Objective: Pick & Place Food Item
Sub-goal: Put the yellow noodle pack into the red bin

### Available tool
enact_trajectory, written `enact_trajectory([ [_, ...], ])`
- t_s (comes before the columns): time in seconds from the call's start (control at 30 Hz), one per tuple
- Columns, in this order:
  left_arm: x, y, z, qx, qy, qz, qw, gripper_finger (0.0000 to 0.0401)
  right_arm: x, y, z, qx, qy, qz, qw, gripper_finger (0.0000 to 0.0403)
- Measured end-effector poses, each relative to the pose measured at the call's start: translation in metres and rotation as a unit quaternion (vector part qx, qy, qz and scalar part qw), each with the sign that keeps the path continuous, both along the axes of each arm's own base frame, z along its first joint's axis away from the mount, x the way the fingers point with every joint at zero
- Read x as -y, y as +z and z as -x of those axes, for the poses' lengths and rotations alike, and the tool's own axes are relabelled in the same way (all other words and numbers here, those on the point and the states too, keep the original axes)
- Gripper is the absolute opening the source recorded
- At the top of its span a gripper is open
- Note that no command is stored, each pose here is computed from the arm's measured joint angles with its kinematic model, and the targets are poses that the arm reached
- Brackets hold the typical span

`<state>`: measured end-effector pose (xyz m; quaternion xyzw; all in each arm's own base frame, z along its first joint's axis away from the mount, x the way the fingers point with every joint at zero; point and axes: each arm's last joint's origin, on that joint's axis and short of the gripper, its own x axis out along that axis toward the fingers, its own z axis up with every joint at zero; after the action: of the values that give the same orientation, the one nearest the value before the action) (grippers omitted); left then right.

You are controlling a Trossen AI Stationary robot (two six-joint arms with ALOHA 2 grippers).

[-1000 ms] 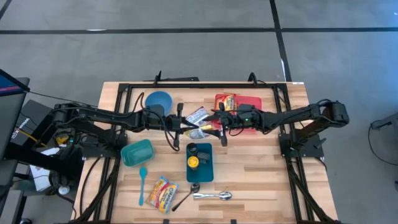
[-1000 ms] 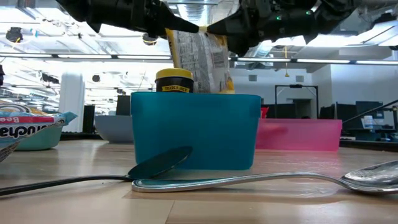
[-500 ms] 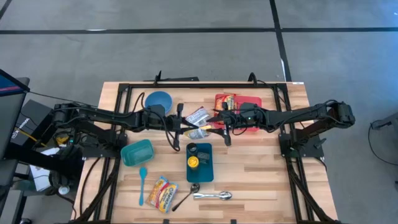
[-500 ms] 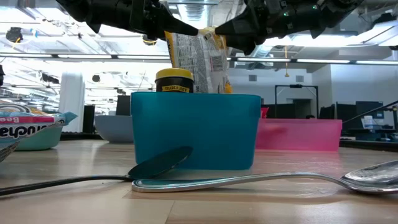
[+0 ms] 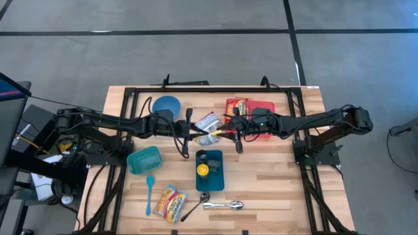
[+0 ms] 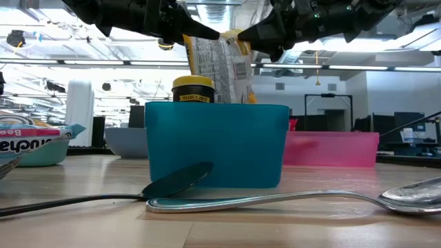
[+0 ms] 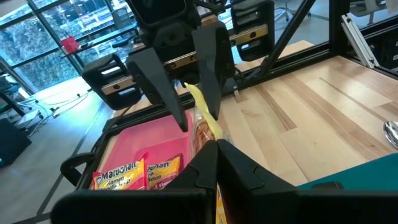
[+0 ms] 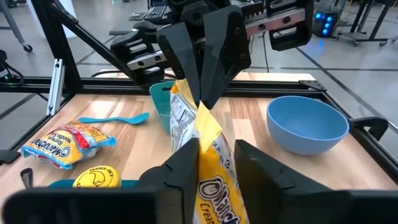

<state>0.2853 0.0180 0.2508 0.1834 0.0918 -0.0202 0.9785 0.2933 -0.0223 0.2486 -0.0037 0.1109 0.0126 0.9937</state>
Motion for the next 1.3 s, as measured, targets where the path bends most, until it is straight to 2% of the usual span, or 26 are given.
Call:
enact_trajectory([
  [0.47,0.000,0.001,0.000,0.002,0.000,0.000,1.000,0.0009,0.000,-0.001,0.000,-0.006,-0.001,-0.002,1.000,0.0004],
  [0.6,0.000,0.001,0.000,0.002,-0.001,0.000,1.000,0.0035,0.000,-0.002,0.000,-0.009,-0.001,-0.002,1.000,0.0004],
  [0.8,0.000,0.001,0.000,0.002,0.001,0.001,1.000,0.0107,0.000,-0.002,0.000,-0.009,-0.002,-0.002,1.000,0.0001],
  [0.97,-0.001,0.002,0.002,0.002,0.029,0.011,1.000,0.0159,0.001,-0.003,0.001,-0.017,-0.017,0.003,1.000,0.0001],
  [1.1,-0.001,0.007,0.005,0.007,0.035,0.026,0.999,0.0178,0.002,-0.006,0.001,-0.030,-0.031,0.008,0.999,0.0001],
  [1.3,-0.001,0.015,0.016,0.000,0.039,0.046,0.998,0.0181,0.009,-0.004,0.004,-0.033,-0.050,0.009,0.998,0.0000],
])
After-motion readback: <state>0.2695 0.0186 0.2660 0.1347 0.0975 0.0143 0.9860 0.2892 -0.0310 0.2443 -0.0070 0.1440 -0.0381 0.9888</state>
